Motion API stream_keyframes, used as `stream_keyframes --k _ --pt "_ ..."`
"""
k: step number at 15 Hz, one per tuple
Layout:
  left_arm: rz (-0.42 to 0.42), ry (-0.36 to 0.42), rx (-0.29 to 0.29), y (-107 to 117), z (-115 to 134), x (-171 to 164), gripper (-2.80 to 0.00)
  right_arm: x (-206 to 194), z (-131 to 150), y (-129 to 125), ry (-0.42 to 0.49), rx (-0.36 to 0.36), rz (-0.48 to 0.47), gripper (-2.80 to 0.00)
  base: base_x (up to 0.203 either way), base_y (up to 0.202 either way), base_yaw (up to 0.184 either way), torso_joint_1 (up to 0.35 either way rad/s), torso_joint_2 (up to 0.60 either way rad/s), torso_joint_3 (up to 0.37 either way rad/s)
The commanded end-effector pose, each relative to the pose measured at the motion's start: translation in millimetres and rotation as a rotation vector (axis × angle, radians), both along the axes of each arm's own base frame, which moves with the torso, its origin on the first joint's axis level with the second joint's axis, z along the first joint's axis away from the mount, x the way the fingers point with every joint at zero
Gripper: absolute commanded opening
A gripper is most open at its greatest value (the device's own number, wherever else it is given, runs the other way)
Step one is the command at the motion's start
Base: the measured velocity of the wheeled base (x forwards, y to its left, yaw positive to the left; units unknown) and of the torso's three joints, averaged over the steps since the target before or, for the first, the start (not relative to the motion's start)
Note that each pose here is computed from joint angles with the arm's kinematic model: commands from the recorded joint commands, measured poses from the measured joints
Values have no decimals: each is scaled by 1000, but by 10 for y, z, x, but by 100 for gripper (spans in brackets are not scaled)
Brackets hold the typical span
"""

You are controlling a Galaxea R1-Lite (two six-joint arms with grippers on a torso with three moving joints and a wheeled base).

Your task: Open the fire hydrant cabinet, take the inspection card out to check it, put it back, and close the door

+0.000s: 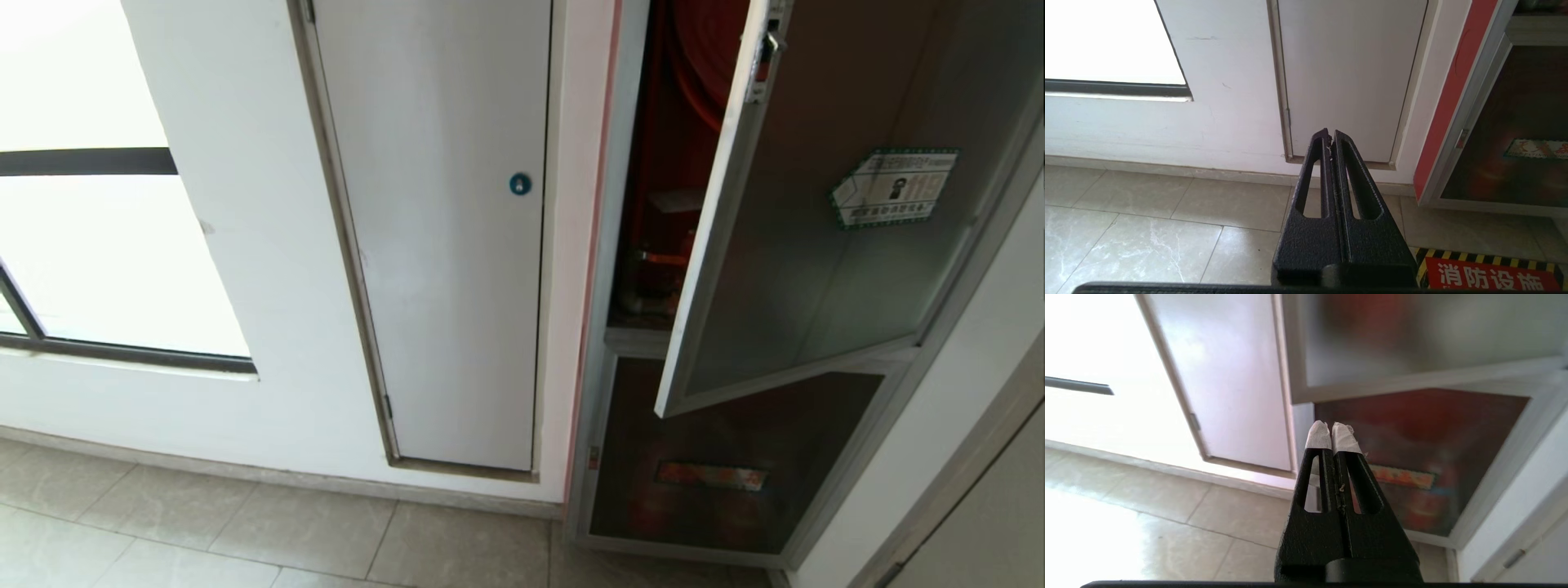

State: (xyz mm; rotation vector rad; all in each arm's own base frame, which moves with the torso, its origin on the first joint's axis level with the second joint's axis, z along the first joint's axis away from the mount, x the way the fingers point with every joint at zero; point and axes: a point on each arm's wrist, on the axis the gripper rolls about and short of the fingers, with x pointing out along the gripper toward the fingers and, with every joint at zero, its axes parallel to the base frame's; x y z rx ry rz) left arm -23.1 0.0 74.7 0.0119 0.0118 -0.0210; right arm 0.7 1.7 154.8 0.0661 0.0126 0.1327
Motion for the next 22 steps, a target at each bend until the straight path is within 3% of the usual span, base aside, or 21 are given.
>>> stream_keyframes --k 1,8,13,15,18,22 --pt "-1 2 0 0 0 1 -280 266 330 28 63 -1 47 -280 0 0 0 0 0 0" --pt "-1 2 0 0 -1 1 -280 1080 1112 154 104 8 232 -280 0 0 0 0 0 0" --pt "-1 1 0 0 1 1 -280 1716 1405 525 135 5 410 -280 0 0 0 0 0 0" --pt "-1 0 0 0 1 1 -280 1966 1391 731 137 1 420 -280 0 0 0 0 0 0" --pt "-1 2 0 0 -1 1 -280 2342 1307 1032 58 30 357 -280 0 0 0 0 0 0" --pt "-1 2 0 0 -1 1 -280 2639 1191 1178 0 127 249 -280 0 0 0 0 0 0"
